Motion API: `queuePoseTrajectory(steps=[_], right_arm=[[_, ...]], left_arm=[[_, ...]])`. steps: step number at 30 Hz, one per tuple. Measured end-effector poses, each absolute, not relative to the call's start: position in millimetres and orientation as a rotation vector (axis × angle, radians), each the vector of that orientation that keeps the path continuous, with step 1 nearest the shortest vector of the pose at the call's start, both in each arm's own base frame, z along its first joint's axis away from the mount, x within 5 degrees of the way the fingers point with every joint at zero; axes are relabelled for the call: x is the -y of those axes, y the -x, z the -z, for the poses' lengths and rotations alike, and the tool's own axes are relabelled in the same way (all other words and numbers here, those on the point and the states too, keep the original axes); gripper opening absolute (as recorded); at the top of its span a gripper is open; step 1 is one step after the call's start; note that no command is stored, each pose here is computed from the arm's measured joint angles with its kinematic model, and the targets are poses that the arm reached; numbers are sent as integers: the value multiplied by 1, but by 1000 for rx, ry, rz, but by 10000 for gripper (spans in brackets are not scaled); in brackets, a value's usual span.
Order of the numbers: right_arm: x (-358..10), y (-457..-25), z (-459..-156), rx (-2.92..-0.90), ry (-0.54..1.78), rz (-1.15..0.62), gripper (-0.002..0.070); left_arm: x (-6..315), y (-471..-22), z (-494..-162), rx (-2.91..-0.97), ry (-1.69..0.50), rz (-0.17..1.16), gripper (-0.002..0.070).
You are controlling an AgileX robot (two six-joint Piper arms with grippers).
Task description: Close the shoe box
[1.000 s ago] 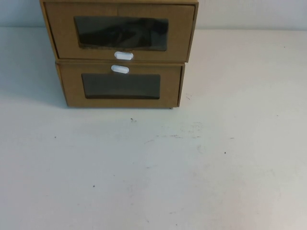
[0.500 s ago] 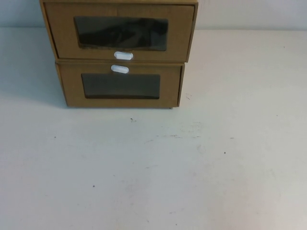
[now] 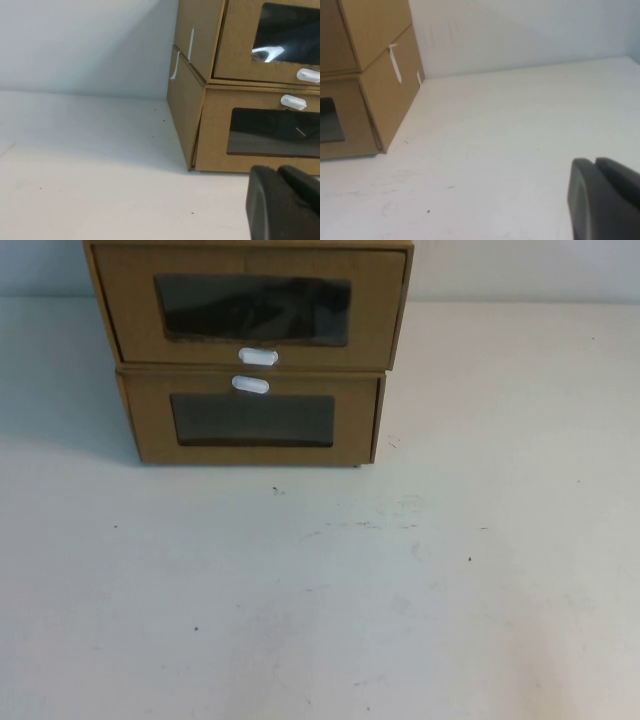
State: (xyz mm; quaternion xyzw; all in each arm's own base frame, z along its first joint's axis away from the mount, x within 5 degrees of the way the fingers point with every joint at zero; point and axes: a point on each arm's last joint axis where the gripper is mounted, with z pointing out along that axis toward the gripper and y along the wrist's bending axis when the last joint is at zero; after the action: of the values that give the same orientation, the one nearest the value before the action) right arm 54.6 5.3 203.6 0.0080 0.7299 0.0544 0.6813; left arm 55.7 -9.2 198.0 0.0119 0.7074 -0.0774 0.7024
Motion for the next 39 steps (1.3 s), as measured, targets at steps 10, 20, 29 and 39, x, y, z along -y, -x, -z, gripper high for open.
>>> queuePoseTrajectory(steps=[10, 20, 29, 39], right_arm=[[-6, -55, -200, -1659, -8, -115, -11], [-7, -55, -179, -1785, 78, -64, -11], [-8, -53, -173, -1845, 97, -67, -11], [-8, -53, -173, -1845, 100, -64, -11]], left_arm=[[9, -56, -198, -1574, -26, 172, -5], [9, -56, -198, -1574, -26, 172, -5], [9, -56, -198, -1574, -26, 172, -5], [9, -56, -198, -1574, -26, 172, -5]])
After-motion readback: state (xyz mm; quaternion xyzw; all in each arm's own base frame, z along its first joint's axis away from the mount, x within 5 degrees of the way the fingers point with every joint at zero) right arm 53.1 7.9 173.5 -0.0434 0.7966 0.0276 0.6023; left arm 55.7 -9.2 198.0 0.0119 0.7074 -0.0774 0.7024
